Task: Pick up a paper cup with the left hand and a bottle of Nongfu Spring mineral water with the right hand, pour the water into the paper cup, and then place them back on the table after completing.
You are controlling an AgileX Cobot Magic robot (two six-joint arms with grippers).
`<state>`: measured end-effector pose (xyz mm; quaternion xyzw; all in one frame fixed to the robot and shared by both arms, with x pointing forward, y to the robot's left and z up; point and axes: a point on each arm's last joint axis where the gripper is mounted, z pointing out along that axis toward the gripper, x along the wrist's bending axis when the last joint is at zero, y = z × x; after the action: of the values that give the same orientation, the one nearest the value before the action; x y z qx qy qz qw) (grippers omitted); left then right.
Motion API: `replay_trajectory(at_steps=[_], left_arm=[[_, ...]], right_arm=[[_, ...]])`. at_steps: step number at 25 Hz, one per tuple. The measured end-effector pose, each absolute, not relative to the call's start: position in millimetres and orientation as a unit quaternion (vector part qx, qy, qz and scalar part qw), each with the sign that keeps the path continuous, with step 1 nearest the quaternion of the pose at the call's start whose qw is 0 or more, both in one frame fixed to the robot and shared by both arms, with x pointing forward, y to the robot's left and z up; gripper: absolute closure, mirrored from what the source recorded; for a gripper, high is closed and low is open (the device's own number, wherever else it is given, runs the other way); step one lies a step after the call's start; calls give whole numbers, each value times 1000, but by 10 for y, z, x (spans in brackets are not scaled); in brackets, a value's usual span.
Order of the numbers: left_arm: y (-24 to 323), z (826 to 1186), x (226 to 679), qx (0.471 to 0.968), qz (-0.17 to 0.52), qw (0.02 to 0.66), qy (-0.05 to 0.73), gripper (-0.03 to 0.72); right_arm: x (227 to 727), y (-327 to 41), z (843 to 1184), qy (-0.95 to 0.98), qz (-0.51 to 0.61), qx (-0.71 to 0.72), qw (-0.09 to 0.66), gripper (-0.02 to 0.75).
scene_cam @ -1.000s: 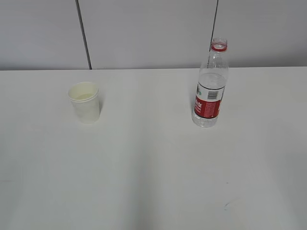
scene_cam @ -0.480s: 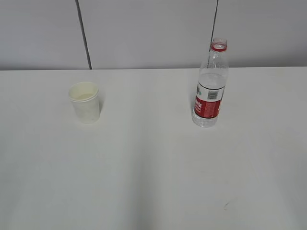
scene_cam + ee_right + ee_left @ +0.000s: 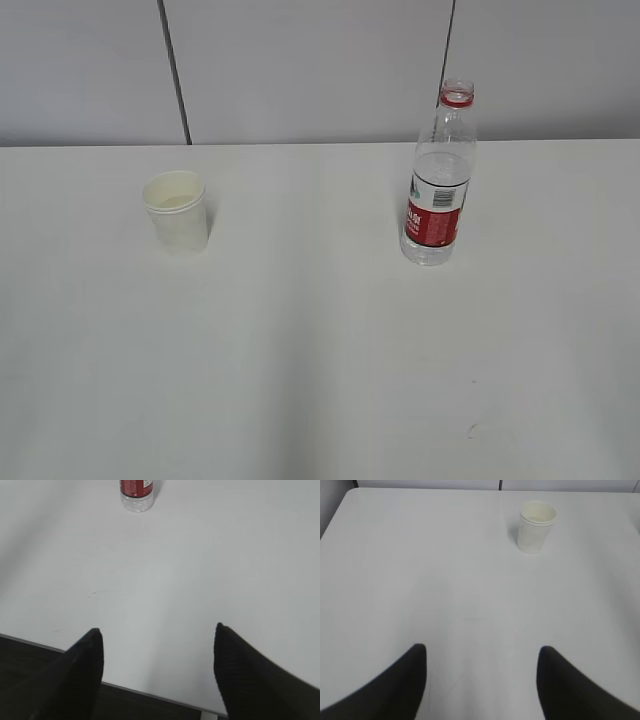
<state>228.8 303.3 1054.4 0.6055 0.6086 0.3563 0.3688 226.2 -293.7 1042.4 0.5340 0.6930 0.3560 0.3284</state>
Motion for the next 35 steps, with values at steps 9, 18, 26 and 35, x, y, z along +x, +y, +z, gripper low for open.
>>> replay_trajectory(at_steps=[9,18,26,35], left_arm=[[3033,10544,2288,606,356,369,609,251],[3033,10544,2288,606,356,369,609,251],[3033,10544,2288,606,356,369,609,251],[3033,10544,2288,606,356,369,609,251]], right_arm=[[2266,-2969,10422,690,344,539,340,224],[2268,-2976,10423,685,338,545,347,224],[2272,-2975,10425,650,328,585,357,224],[2273,-2978,10426,643,331,592,356,224]])
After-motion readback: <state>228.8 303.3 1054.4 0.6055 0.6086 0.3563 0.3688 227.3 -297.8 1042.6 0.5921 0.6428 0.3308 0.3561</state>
